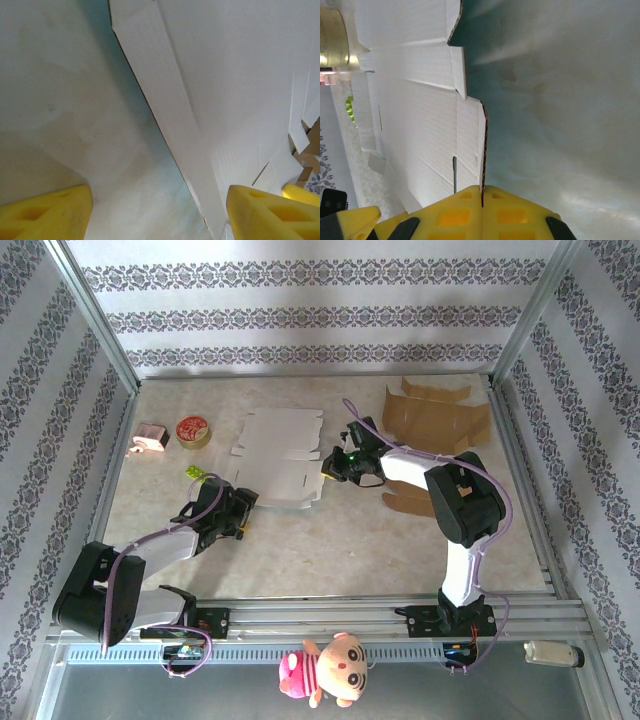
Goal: Fold the paper box
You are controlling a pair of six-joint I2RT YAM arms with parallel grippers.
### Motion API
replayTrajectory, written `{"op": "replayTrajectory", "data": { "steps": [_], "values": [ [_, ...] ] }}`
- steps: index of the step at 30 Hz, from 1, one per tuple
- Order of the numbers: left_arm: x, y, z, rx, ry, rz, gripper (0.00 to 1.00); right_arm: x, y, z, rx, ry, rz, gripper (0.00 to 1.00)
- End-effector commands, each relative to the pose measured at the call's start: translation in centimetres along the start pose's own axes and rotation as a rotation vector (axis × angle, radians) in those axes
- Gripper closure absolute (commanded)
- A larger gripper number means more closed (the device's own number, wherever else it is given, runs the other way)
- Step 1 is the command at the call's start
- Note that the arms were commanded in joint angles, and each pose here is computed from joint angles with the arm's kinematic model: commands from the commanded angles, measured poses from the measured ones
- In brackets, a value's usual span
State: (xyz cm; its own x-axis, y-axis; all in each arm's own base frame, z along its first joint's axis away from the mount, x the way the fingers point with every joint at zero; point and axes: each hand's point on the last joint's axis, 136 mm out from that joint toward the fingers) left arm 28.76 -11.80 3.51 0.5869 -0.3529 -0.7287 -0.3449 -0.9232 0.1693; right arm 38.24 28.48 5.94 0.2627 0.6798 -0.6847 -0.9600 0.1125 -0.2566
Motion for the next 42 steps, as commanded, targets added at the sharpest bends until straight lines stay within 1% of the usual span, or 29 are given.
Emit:
{"op": "replayTrajectory", "data": {
  "steps": [1,4,7,12,18,23,24,26,27,28,30,32,33,34,35,36,38,39,41,42],
  "values": [
    [0.6,-0.7,-1.2,-0.025,0.066,-0.018,0.34,-1.0,-0.2,2.6,-0.002,-0.047,-0.047,0.99],
    [0.6,-0.7,-2.3,-0.028,0.122,-0.017,0.42,-1.2,0.7,2.6,0.027,-0.048,-0.05,0.99],
    [0.7,-0.7,-2.9,-0.049,0.159,-0.015,0.47,-1.6,1.5,3.1,0.048,-0.067,-0.062,0.99],
    [0.8,-0.6,-3.3,-0.076,0.193,-0.004,0.56,-1.7,2.8,3.5,0.066,-0.059,-0.07,0.99],
    [0.1,-0.5,-4.0,-0.11,0.243,0.008,0.72,-1.7,4.3,2.8,0.094,-0.024,-0.086,0.98],
    [-1.1,-0.5,-4.6,-0.084,0.243,-0.01,0.86,-1.3,6.8,2.5,0.099,0.002,-0.064,0.94],
    [-1.4,-0.4,-4.8,-0.075,0.244,-0.013,0.89,-1.4,7.2,2.4,0.102,0.011,-0.064,0.92],
    [-2.0,-0.5,-5.1,-0.043,0.236,-0.026,0.95,-1.7,8.1,2.7,0.096,0.01,-0.063,0.85],
    [-2.3,-0.5,-5.2,-0.025,0.232,-0.03,0.98,-2.0,8.4,2.9,0.085,0.006,-0.058,0.79],
    [-2.7,-0.4,-5.5,0.007,0.224,-0.035,1.0,-2.5,8.7,3.1,0.074,0.009,-0.052,0.7],
    [-3.5,-0.4,-6.3,0.097,0.214,-0.04,1.0,-4.2,8.8,3.5,0.026,0.023,-0.067,0.57],
    [-4.5,-0.4,-7.5,0.216,0.196,-0.034,1.0,-7.3,8.2,3.7,-0.076,0.076,-0.129,0.43],
    [-5.1,-0.3,-8.3,0.283,0.197,-0.019,1.0,-9.0,7.5,3.8,-0.128,0.107,-0.174,0.37],
    [-5.9,0.0,-9.5,0.37,0.197,-0.004,1.0,-11.1,6.8,4.0,-0.214,0.147,-0.227,0.31],
    [-6.8,0.5,-10.8,0.476,0.2,0.016,1.0,-13.3,5.8,4.4,-0.322,0.182,-0.29,0.28],
    [-7.5,1.2,-11.9,0.581,0.212,0.04,1.0,-15.1,5.0,5.3,-0.436,0.194,-0.349,0.25],
    [-9.4,2.7,-13.9,0.794,0.224,0.088,1.0,-18.9,3.4,7.6,-0.733,0.225,-0.492,0.18],
    [-10.2,3.6,-14.7,0.886,0.238,0.122,1.0,-20.0,3.1,8.9,-0.876,0.221,-0.539,0.13],
    [-11.8,4.7,-15.8,1.054,0.235,0.163,1.0,-21.7,2.6,11.3,-1.214,0.244,-0.6,0.05],
    [-12.4,5.4,-16.3,1.129,0.241,0.187,1.0,-21.9,2.3,11.8,-1.336,0.264,-0.595,0.05]
  ]
}}
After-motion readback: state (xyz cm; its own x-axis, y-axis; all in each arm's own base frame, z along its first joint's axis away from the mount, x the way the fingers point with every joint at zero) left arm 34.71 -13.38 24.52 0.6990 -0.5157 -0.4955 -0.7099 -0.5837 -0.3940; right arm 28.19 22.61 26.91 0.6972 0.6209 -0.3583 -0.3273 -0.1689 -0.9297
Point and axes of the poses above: each hand's point on the last joint's axis, 136 mm out from that joint toward the fingers, its own x axis out along the fingers, its own z axis along the line the jaws close on, y = z × x, and after that the axes turned 11 degrees about -x, right-handed
